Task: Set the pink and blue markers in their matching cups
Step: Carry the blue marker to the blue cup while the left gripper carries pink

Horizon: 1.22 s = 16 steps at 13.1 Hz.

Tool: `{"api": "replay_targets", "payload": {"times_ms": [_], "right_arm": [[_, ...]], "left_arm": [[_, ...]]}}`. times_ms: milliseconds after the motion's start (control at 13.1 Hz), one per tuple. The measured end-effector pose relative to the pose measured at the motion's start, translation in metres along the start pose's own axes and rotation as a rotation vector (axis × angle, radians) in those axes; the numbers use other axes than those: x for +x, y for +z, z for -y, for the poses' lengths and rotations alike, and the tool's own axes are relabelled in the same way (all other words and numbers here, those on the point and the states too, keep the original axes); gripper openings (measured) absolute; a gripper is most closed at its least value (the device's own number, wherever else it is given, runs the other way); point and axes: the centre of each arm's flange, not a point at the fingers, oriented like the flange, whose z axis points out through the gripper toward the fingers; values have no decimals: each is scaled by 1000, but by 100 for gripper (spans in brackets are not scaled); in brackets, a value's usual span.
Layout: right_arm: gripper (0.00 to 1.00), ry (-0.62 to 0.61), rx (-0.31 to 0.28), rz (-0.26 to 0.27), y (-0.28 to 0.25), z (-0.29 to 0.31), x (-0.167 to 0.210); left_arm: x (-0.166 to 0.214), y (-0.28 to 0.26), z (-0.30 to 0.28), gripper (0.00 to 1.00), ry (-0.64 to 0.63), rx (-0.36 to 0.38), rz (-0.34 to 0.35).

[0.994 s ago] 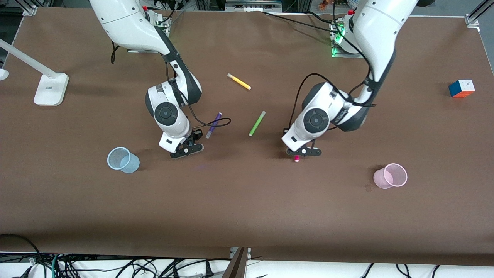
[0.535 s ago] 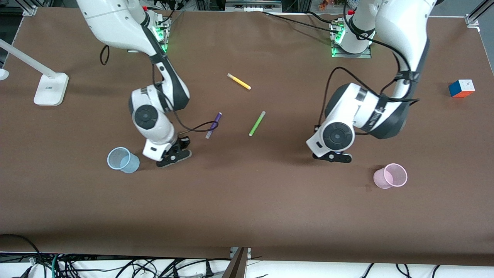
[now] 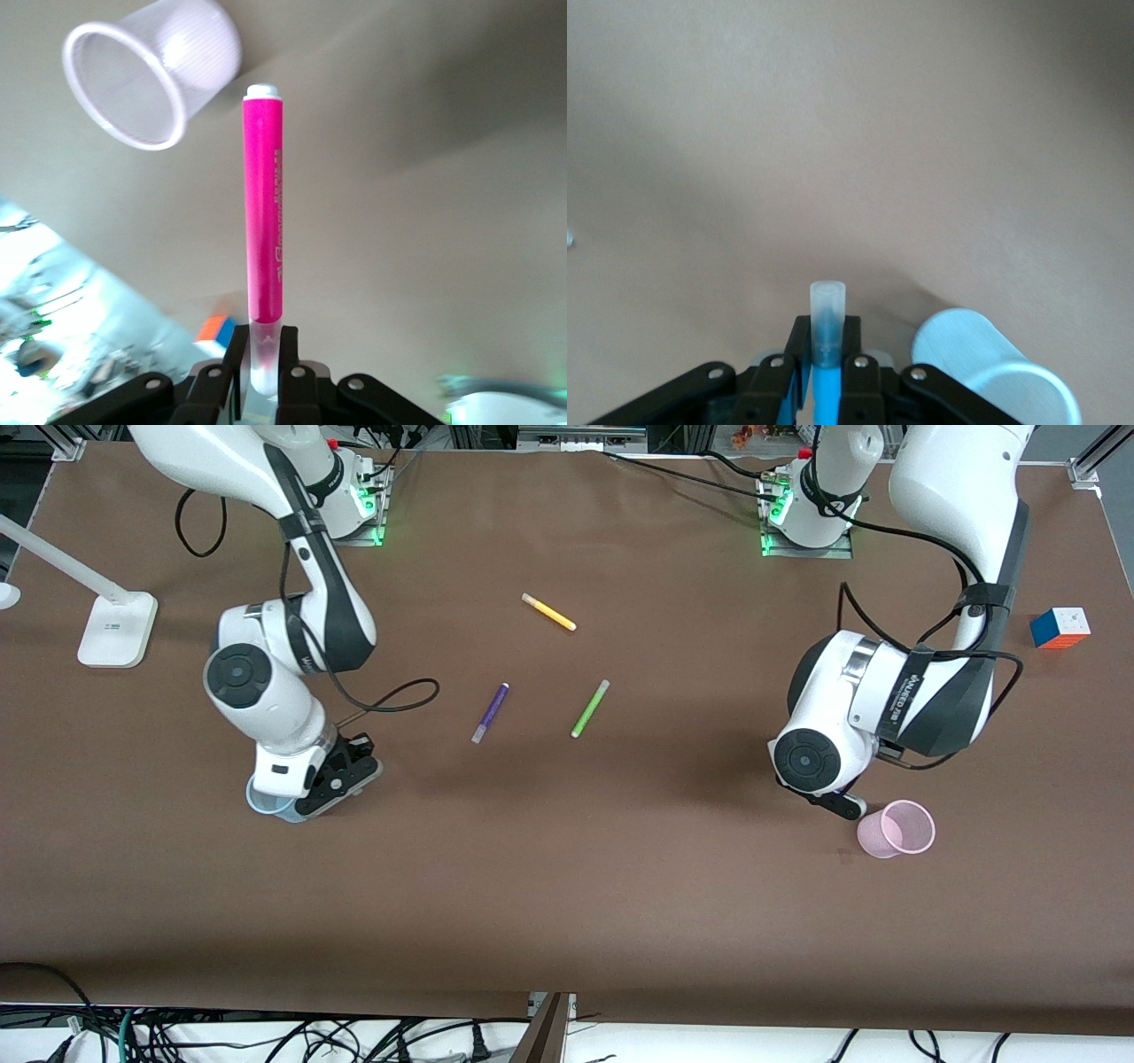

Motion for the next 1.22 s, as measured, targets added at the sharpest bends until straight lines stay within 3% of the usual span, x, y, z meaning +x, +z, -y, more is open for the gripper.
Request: {"api": "replay_targets", "payload": {"times_ms": [153,306,535,765,994,1147,1224], "right_arm": [[17,-20,18,34,-21,-16,0],[17,-65,53,18,-34,-33,-3],[17,-172,154,-68,-34,-59,-15],[17,-256,218,-135,-37,-76,-26],[17,-337,256,-223,-41,-95,-36],[17,-403,300,-314,-38,-119,-54],[17,-432,320,-350,-36,-130,-63]], "left_arm": [[4,12,16,16,71,92,43],[8,22,30,16,167,188,97],[19,34,39,16,258,297,166],[46,59,37,16,299,396,213],[67,78,30,16,334,427,211],[70,82,31,16,337,428,208],[70,84,32,21,336,428,210]]}}
